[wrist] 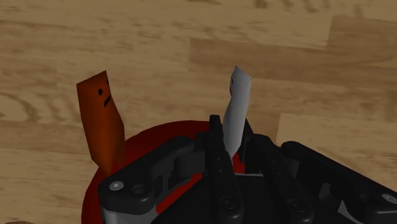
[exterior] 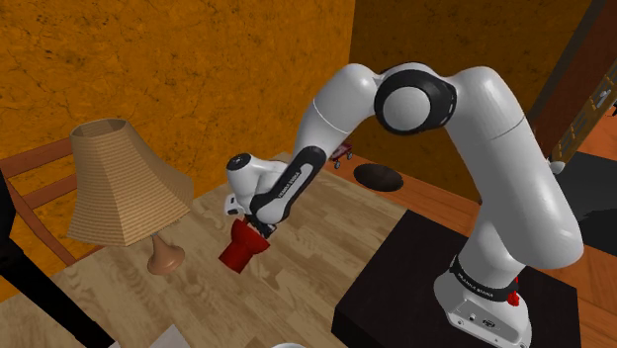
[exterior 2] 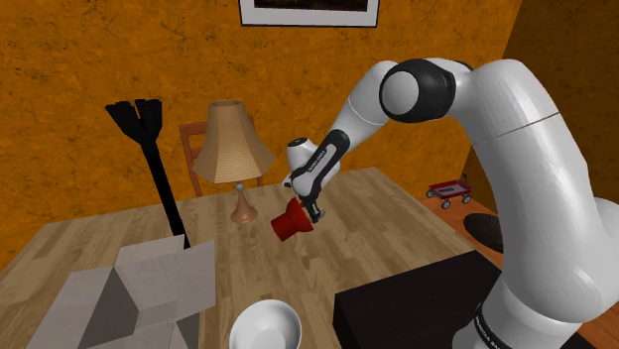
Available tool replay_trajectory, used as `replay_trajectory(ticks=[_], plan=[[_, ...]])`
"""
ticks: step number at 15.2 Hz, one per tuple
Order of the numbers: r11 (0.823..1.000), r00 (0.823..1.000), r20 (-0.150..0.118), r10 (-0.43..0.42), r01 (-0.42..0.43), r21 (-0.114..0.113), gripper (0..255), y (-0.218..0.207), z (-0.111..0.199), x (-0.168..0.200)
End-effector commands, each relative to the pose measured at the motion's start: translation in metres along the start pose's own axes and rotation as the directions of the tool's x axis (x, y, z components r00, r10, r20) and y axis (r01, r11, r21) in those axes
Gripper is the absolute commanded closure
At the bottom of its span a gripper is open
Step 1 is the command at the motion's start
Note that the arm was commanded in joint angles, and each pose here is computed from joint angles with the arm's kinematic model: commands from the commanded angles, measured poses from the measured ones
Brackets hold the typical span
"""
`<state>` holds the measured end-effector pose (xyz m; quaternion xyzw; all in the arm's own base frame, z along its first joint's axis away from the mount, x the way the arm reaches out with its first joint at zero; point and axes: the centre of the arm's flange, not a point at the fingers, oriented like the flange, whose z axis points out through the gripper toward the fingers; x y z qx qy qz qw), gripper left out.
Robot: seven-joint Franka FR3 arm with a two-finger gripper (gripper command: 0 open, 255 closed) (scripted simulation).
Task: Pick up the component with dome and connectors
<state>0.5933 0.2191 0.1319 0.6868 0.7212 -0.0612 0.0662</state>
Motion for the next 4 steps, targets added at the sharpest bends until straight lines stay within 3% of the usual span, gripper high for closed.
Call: replay_trajectory(ticks=[1,4], plan=[[1.000,1.000,-0.001,0.000,0.000,-0.001,255,-0.0002,-0.0111,-0.0014],[1.000,1.000,-0.001,0.000,0.000,-0.001,255,-0.0002,-0.0171,-0.0025]])
